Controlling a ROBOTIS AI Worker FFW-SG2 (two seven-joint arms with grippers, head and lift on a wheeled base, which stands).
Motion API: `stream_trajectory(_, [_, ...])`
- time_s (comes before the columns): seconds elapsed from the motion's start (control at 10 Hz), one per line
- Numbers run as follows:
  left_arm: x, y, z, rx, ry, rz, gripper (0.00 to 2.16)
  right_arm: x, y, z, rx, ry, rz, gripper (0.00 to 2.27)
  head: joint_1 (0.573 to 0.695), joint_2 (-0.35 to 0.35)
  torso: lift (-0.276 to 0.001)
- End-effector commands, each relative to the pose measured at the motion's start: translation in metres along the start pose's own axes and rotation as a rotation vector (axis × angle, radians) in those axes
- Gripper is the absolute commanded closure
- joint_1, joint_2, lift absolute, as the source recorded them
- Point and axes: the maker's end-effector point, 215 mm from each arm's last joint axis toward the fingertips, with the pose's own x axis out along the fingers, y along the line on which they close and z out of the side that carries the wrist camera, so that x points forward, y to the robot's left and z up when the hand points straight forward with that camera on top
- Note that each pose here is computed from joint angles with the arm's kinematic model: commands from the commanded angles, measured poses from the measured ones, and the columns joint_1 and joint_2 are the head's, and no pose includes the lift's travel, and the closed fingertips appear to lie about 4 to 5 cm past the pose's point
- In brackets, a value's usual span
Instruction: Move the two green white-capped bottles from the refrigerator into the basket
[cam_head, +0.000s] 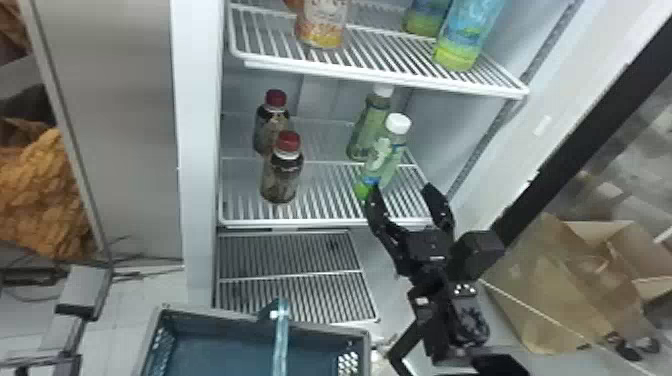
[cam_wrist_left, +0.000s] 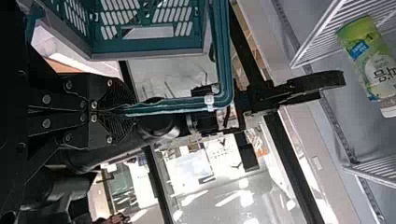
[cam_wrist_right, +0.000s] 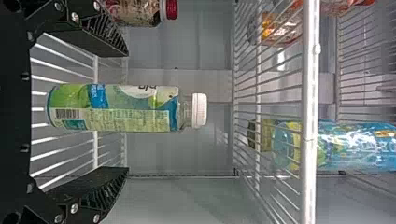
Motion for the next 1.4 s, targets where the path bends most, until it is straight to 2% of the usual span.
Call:
stream_trajectory(0.0, [0.000, -0.001, 0.000, 0.000, 0.001, -0.003, 1.16, 0.011, 0.000, -0.004, 0.003, 0.001, 0.002, 0.18, 0.695, -0.350, -0.263])
stream_trajectory(0.7, [0.001, -0.003, 0.003, 0.009, 0.004, -0.005, 1.16, 0.049, -0.008, -0.020, -0.001, 0.018, -0.006, 0.18, 0.695, -0.350, -0.263])
stream_trajectory(1.3, [0.002, -0.004, 0.003, 0.012, 0.005, -0.008, 1.16, 0.082, -0.005, -0.016, 0.019, 0.004, 0.008, 0.19, 0.695, -0.350, -0.263])
